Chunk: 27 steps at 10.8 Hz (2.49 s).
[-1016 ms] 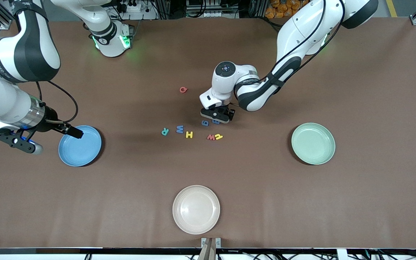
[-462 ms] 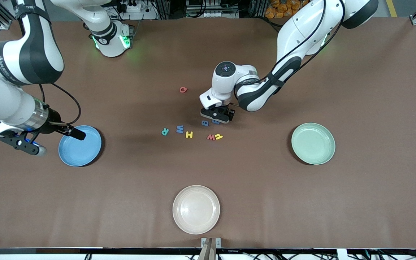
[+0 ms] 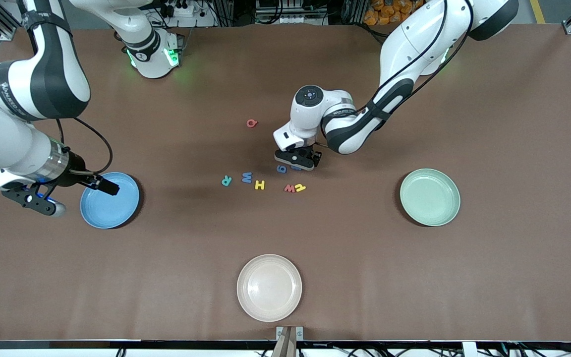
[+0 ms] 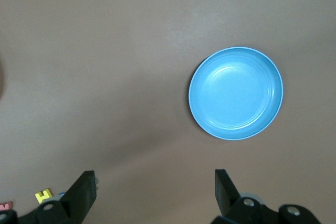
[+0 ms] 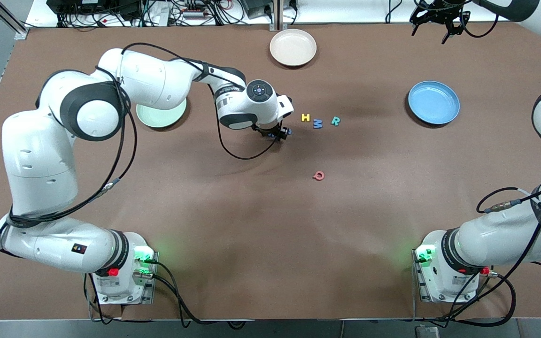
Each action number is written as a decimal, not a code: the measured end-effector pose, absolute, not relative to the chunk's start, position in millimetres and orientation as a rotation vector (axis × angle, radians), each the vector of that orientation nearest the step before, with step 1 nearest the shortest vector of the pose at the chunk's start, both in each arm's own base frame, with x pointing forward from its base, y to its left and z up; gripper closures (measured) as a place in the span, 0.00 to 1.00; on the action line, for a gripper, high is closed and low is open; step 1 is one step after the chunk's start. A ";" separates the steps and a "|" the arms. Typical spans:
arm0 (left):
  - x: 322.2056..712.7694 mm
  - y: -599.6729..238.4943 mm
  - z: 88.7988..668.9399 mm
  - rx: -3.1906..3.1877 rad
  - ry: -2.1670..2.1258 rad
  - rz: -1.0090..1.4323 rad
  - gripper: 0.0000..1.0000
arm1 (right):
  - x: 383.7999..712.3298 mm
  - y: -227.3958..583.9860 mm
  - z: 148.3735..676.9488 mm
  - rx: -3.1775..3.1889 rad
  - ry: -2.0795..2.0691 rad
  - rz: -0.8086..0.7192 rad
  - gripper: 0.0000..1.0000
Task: Sort uppercase to blue plate, lowercase to green plate
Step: 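Grasp the blue m with the left gripper while the right gripper nears the plate, then carry the m to the green plate while the right gripper reaches the letters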
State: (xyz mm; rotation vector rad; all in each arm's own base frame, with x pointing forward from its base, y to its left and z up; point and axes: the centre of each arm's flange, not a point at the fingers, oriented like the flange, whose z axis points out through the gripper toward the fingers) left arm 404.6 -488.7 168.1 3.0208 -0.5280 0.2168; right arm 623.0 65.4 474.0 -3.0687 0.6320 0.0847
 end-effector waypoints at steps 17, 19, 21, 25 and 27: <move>430.3 -478.5 173.7 3.006 -0.573 0.254 0.59 | 635.2 84.6 462.9 -3.029 0.726 -0.003 0.00; 460.9 -450.6 174.0 3.034 -0.569 0.259 0.59 | 637.2 112.4 440.3 -3.026 0.762 0.023 0.00; 486.1 -423.6 176.1 3.090 -0.564 0.247 0.59 | 637.9 136.0 415.8 -3.020 0.820 0.052 0.00; 522.4 -383.1 217.2 3.178 -0.571 0.176 0.59 | 615.0 197.8 358.7 -2.965 0.945 0.004 0.00; 547.1 -347.8 259.5 3.190 -0.573 0.132 0.59 | 588.7 232.4 322.6 -2.974 0.970 0.035 0.00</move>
